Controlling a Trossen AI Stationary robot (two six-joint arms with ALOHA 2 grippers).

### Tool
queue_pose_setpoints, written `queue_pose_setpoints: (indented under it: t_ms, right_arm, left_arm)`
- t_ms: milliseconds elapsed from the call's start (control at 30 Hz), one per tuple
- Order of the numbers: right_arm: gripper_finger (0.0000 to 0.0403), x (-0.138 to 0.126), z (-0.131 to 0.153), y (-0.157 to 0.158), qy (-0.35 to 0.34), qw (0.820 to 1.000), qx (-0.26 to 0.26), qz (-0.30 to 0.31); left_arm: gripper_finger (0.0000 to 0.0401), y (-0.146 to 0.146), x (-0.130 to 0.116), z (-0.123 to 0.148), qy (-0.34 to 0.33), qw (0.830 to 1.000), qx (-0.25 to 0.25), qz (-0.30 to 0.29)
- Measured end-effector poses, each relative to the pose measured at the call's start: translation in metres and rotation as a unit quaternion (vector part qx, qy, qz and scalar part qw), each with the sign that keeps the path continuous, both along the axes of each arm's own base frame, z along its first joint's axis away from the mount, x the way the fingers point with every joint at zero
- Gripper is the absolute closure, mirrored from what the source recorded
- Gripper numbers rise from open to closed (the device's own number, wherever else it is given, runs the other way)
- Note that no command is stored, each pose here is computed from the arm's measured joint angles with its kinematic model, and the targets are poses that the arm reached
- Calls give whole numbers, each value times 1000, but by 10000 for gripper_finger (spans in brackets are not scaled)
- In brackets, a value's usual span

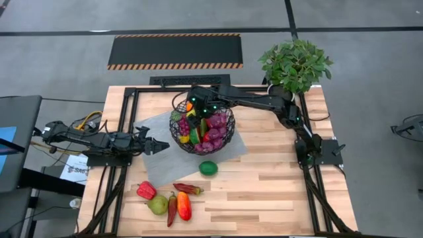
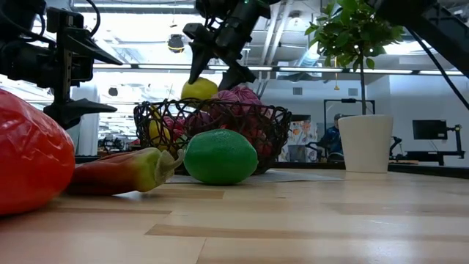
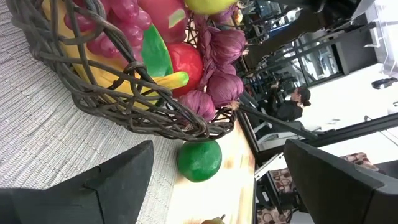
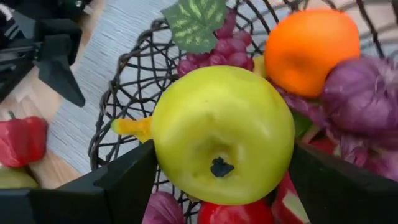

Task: Build produce basket
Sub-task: Put the green apple into the wired basket, then put the green lime into the wire basket

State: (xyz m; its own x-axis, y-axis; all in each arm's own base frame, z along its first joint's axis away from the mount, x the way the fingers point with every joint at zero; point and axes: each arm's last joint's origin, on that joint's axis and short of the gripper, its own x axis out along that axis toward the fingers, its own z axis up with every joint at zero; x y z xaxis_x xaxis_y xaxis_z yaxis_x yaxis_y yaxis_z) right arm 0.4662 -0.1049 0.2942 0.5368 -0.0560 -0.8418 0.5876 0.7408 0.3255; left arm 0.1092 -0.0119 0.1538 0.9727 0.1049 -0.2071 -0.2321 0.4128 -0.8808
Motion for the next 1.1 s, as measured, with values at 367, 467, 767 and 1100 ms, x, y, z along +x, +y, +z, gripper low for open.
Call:
queue_pose_setpoints:
  t_ms: [367, 467, 767, 1100]
  right_arm:
    - [16, -7, -1, -19, -2, 995, 91, -51]
    - [5, -9, -1, -25, -6, 991, 123, -54]
    - [5, -21, 30, -19, -41, 978, 201, -23]
    - [12, -74, 83, 117, 77, 994, 62, 51]
  left_arm:
    - [55, 0, 0, 0, 1, 1000, 9, -3]
    - [55, 0, 0, 0, 1, 1000, 9, -3]
    - [55, -1, 0, 0, 2, 1000, 3, -10]
    - [55, -1, 0, 0, 1, 1000, 0, -10]
